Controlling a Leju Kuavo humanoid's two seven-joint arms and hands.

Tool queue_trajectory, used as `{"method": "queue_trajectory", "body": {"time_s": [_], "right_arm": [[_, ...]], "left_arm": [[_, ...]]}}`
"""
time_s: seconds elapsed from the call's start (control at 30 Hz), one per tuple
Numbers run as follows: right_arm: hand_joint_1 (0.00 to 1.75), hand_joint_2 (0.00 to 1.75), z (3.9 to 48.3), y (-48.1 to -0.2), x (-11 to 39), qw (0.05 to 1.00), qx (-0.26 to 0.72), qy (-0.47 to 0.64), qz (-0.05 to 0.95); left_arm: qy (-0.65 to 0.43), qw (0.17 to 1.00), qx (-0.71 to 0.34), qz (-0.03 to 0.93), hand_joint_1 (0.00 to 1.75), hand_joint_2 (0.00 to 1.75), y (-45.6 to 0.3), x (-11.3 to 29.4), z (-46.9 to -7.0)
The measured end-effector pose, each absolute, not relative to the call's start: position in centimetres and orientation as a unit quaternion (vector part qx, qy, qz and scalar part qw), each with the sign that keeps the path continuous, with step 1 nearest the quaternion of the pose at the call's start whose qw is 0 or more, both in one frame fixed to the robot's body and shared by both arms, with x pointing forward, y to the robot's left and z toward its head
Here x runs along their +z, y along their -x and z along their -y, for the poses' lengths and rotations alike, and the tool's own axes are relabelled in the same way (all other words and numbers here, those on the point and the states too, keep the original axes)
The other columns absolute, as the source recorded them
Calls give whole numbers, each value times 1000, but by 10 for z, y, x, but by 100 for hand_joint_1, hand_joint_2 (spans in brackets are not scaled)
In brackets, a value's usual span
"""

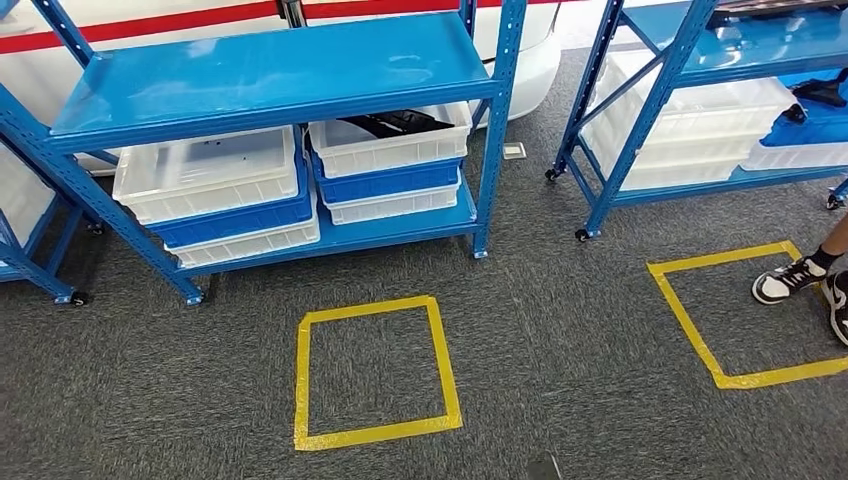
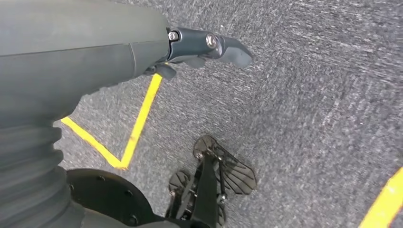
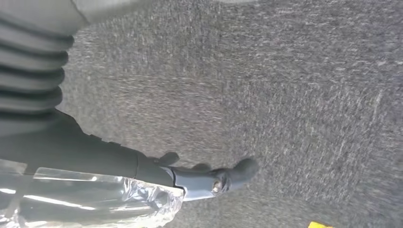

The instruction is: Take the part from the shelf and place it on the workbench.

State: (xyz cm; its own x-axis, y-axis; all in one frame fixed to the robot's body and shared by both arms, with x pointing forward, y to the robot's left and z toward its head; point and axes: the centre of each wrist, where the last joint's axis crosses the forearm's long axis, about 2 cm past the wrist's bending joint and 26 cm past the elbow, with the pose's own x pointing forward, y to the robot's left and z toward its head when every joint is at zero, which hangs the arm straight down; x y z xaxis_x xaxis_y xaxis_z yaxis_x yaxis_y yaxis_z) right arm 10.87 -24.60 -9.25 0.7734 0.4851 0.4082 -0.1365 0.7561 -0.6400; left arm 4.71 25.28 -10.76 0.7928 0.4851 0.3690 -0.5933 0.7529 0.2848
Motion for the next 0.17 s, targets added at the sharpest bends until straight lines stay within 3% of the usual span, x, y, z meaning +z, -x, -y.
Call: {"method": "queue_trajectory", "body": {"time_s": [0.03, 0.17], "right_arm": [[0, 175, 246, -110, -92, 891, 176, 299, 291], [0, 175, 246, -110, -93, 895, 177, 280, 298]], "left_arm": [[-197, 926, 291, 139, 0, 175, -47, -108, -253], [-194, 928, 283, 145, 0, 175, -44, -108, -257]]}}
